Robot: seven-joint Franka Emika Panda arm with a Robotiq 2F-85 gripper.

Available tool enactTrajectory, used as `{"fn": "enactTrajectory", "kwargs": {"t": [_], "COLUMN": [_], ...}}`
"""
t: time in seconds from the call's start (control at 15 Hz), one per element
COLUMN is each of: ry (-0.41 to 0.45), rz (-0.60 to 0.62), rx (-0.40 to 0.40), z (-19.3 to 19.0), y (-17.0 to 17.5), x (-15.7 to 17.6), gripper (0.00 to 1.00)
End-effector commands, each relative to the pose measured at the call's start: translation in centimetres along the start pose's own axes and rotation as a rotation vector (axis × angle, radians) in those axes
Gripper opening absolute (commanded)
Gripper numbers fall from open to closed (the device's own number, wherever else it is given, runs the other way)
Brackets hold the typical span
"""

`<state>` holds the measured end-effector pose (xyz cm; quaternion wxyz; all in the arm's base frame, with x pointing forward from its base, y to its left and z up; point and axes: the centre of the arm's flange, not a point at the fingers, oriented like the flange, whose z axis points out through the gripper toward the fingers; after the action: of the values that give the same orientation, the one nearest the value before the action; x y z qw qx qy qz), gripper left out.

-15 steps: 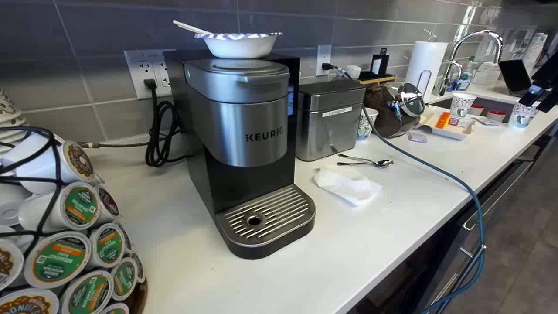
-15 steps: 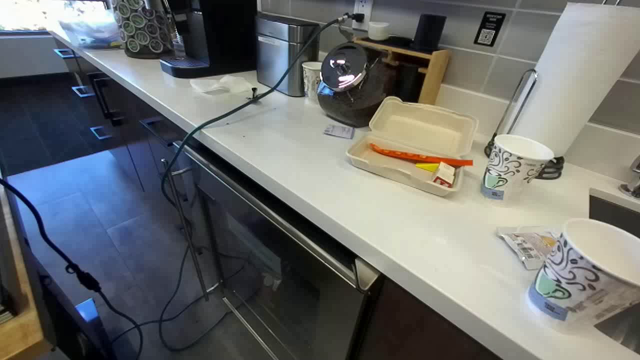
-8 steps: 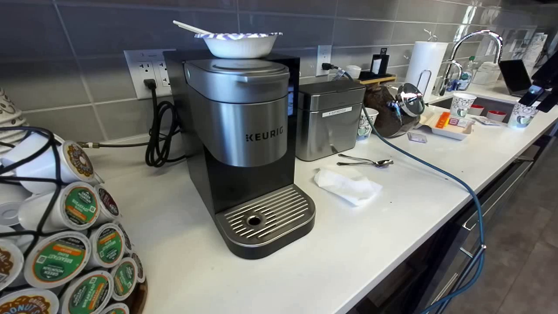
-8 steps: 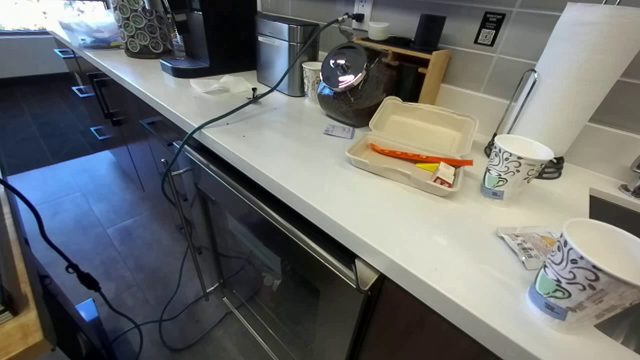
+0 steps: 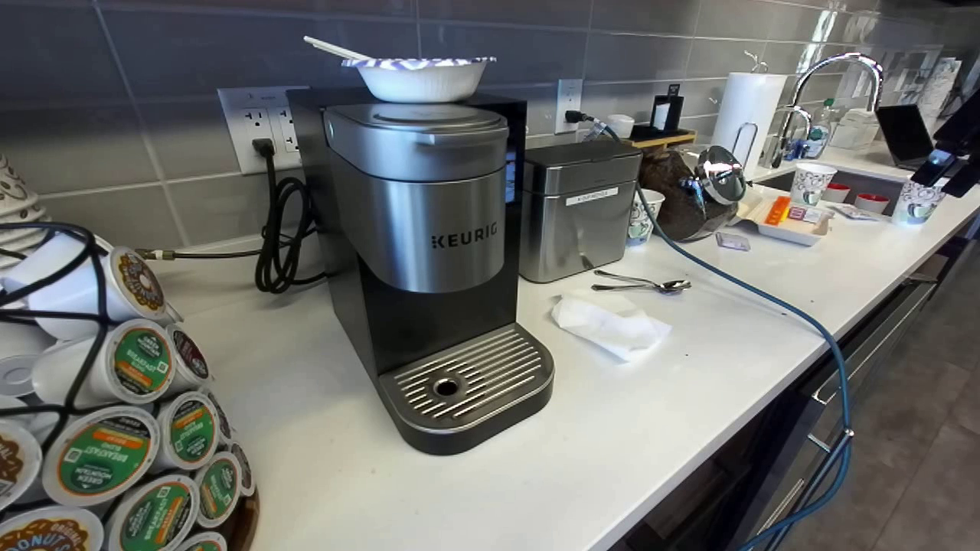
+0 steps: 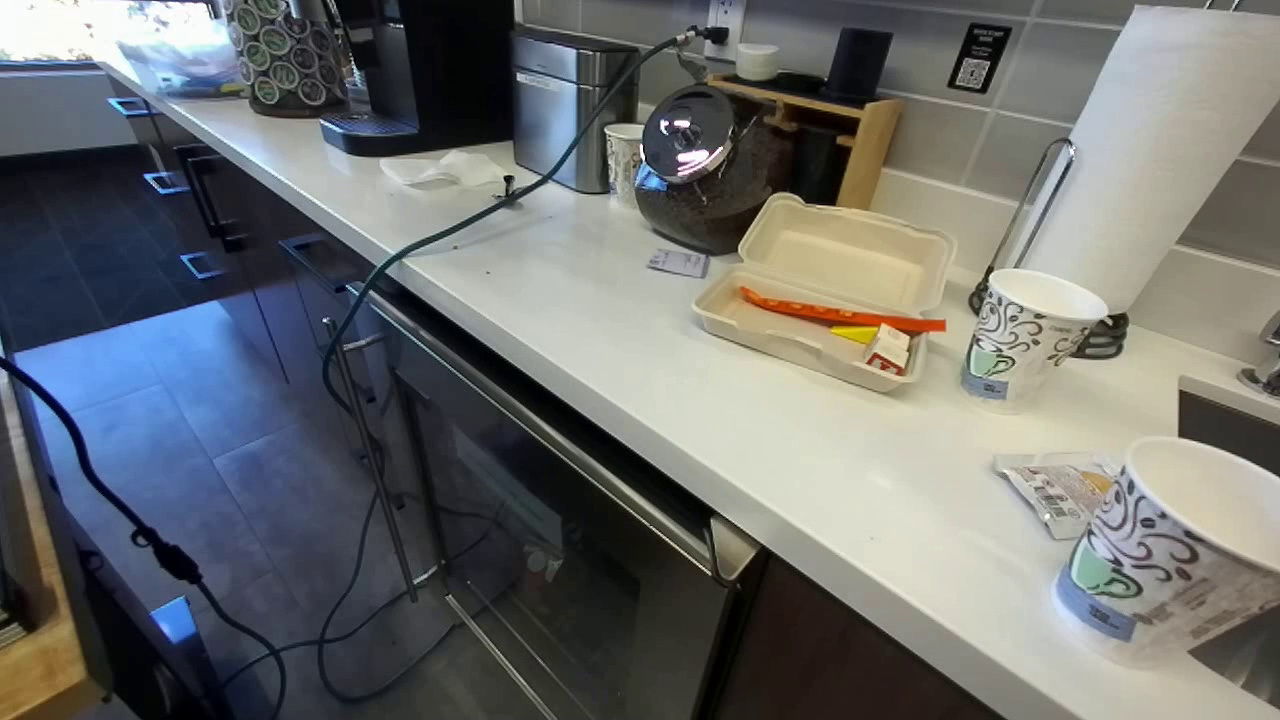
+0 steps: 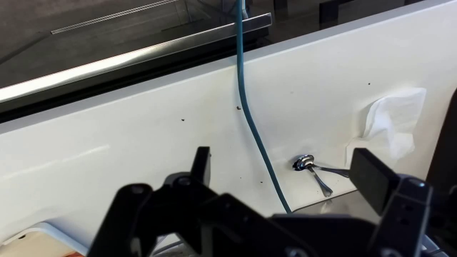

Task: Move the Foam food container to the left

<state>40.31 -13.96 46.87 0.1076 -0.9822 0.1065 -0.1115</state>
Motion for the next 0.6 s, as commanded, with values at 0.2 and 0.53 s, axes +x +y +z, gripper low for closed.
{"fn": "enactTrajectory", "kwargs": {"t": [0.2, 0.53], "ry": [0.058, -0.035], "rz": [0.127, 0.097], "rx": [-0.211, -0.468], "z": [0.1, -0.3], "y": [4.1, 13.1], "x": [1.8, 6.5], "gripper": [1.00, 1.00]}}
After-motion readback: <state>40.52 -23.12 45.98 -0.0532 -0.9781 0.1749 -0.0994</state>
